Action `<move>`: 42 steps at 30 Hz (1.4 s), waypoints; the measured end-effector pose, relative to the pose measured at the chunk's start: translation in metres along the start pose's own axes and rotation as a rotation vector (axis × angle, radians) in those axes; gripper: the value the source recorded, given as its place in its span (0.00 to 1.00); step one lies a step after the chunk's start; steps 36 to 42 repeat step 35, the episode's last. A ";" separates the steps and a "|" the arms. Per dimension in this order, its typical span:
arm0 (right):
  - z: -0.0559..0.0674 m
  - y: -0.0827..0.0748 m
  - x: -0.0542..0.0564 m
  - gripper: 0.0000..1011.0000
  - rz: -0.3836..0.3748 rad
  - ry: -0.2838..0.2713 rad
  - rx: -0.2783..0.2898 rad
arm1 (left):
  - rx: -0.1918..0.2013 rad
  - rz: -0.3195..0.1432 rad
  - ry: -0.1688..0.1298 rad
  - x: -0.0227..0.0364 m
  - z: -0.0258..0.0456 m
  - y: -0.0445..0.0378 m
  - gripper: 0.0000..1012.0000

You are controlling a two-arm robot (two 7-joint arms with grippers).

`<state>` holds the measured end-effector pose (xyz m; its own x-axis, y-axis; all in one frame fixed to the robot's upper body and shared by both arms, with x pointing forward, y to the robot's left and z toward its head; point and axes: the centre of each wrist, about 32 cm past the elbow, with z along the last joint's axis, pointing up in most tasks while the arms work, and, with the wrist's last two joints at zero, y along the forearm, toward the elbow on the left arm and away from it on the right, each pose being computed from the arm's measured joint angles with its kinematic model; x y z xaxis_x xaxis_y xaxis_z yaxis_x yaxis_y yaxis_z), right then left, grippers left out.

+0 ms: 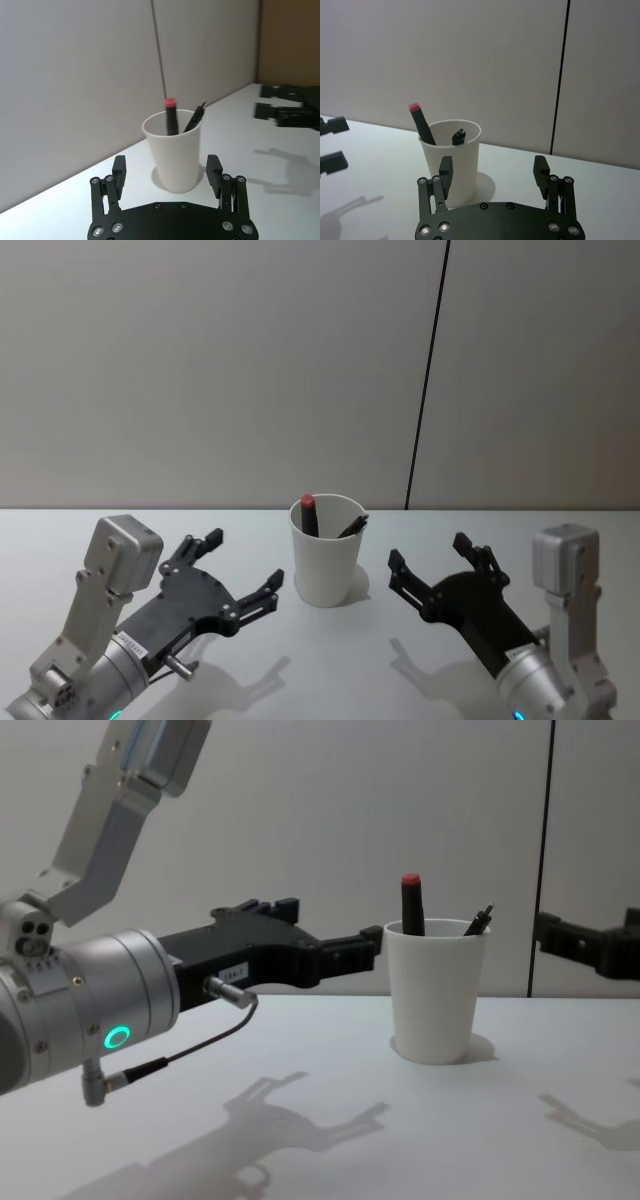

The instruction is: Place the pen into the pen holder.

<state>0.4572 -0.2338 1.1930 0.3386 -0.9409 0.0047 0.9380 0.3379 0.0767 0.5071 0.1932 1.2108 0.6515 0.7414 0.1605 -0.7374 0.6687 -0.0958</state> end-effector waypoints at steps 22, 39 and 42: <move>-0.003 -0.015 -0.002 0.99 -0.004 -0.039 -0.016 | 0.064 0.258 -0.101 -0.0064 -0.0035 0.0143 0.99; -0.003 -0.015 -0.002 0.99 -0.004 -0.039 -0.016 | 0.068 0.277 -0.109 -0.0069 -0.0037 0.0153 0.99; -0.003 -0.015 -0.002 0.99 -0.004 -0.039 -0.016 | 0.068 0.277 -0.109 -0.0069 -0.0037 0.0153 0.99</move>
